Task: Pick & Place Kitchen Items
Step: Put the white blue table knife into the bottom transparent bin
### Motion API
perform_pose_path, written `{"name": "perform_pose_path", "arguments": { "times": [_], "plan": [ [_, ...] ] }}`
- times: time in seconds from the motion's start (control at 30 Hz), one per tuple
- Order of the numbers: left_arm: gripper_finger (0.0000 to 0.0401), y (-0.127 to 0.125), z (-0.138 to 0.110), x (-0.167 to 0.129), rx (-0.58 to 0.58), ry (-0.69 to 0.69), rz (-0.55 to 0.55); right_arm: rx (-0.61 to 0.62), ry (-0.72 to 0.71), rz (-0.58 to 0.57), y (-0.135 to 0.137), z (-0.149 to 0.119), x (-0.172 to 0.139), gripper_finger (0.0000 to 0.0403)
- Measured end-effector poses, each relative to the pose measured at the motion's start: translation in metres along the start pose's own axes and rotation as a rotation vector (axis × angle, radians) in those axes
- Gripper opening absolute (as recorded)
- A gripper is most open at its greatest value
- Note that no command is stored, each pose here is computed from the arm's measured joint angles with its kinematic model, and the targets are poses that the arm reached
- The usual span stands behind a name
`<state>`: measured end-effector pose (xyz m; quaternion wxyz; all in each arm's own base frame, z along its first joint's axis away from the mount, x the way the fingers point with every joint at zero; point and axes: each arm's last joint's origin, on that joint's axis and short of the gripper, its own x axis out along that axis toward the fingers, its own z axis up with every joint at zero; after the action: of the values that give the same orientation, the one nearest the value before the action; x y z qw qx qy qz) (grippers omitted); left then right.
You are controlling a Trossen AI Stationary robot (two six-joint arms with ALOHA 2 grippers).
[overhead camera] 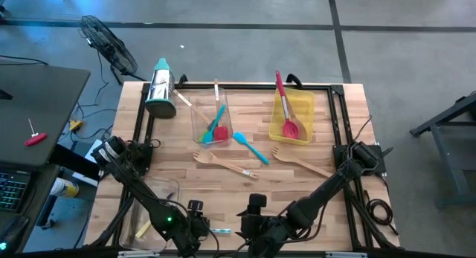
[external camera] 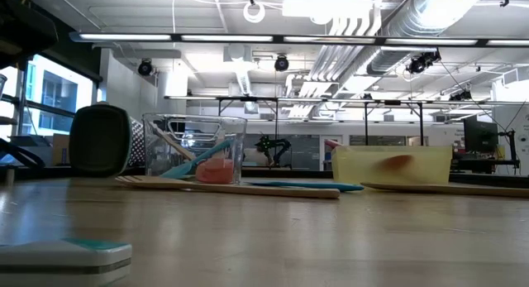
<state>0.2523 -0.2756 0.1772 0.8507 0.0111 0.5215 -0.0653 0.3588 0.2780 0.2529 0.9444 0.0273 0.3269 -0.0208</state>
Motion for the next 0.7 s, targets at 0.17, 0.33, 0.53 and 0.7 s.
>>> {"name": "perform_pose_path", "arguments": {
  "times": [0.17,0.33,0.53,0.7],
  "plan": [
    [0.0191,0.000,0.000,0.000,-0.001,-0.001,0.001,-0.012,0.010,0.015,0.000,0.000,0.001,0.0243],
    [0.0191,-0.001,-0.001,0.004,0.001,0.007,0.002,-0.014,0.012,0.015,-0.002,0.001,0.002,0.0243],
    [0.0191,-0.004,-0.006,0.020,0.004,0.047,-0.008,-0.014,0.012,0.015,-0.002,0.001,0.002,0.0243],
    [0.0191,-0.003,-0.003,0.030,-0.011,0.048,-0.029,-0.012,0.014,0.018,-0.002,0.001,0.002,0.0243]
  ]
}}
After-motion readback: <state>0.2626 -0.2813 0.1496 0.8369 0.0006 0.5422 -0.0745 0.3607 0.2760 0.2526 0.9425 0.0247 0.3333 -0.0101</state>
